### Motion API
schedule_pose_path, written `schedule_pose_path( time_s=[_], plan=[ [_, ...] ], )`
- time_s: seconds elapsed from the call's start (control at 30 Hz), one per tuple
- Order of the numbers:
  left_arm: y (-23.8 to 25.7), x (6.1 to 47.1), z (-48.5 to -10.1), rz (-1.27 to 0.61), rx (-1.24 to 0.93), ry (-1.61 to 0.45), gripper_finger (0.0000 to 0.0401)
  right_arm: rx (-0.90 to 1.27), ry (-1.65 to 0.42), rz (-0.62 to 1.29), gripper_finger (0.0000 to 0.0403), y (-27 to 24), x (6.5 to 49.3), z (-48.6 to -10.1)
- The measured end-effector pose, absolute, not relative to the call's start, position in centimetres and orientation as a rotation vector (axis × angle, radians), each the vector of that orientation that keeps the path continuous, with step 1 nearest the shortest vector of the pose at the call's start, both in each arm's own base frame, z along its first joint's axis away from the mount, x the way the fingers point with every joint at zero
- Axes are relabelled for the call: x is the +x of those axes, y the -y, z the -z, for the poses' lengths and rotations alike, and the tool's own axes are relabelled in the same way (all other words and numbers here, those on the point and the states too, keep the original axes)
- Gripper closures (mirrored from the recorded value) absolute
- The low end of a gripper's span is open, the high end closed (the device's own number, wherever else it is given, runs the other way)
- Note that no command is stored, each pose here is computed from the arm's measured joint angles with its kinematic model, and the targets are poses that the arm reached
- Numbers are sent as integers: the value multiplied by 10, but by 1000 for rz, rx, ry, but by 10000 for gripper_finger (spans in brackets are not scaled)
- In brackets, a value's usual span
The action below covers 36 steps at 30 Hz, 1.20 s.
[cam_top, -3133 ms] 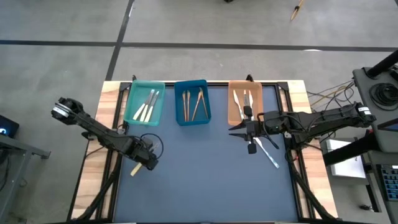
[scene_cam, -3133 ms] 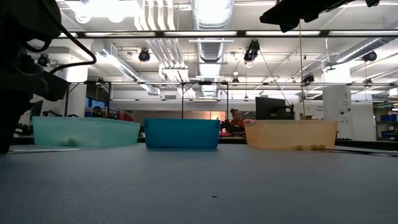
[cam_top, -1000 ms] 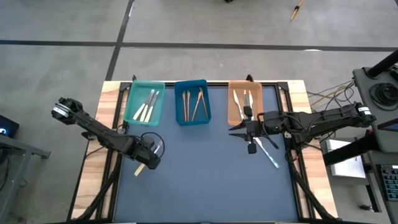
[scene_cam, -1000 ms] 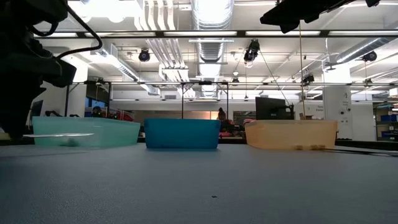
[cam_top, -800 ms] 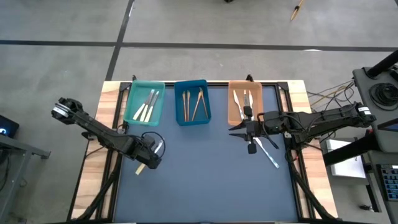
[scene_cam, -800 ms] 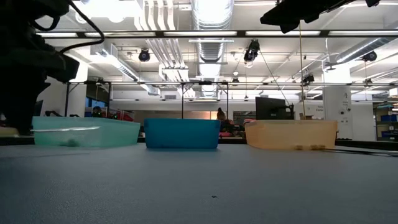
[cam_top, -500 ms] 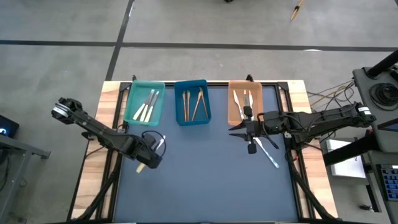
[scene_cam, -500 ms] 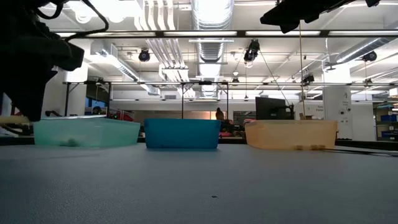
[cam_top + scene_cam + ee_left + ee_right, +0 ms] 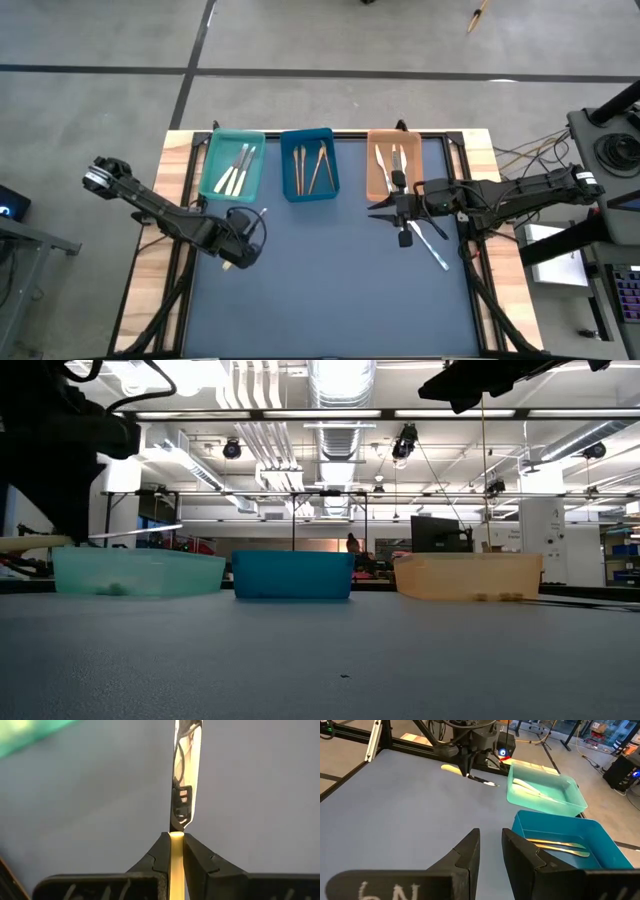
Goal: Sort silverware by color (type)
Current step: Put the yellow knife into the green bin
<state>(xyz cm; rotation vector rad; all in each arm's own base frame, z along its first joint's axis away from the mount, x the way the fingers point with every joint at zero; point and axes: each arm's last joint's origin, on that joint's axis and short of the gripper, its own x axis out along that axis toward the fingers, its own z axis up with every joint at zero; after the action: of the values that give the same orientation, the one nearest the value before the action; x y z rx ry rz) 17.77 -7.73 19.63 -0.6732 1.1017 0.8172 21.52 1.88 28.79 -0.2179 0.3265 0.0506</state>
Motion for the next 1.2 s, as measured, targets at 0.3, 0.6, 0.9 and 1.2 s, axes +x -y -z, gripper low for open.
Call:
schedule_pose_path(
  time_s=[0.3,0.6,0.9,1.2],
  plan=[
    [75,179,-204,-874,-618,-1016,390,-218,-327,-51,330,-19,215,-288],
    [72,180,-222,-902,-594,-924,390,-218,-326,-51,330,-19,215,-288],
    [62,173,-247,-927,-562,-832,390,-218,-326,-51,330,-19,215,-288],
    [43,167,-259,-946,-528,-763,390,-221,-326,-51,330,-19,215,-288]
  ],
)
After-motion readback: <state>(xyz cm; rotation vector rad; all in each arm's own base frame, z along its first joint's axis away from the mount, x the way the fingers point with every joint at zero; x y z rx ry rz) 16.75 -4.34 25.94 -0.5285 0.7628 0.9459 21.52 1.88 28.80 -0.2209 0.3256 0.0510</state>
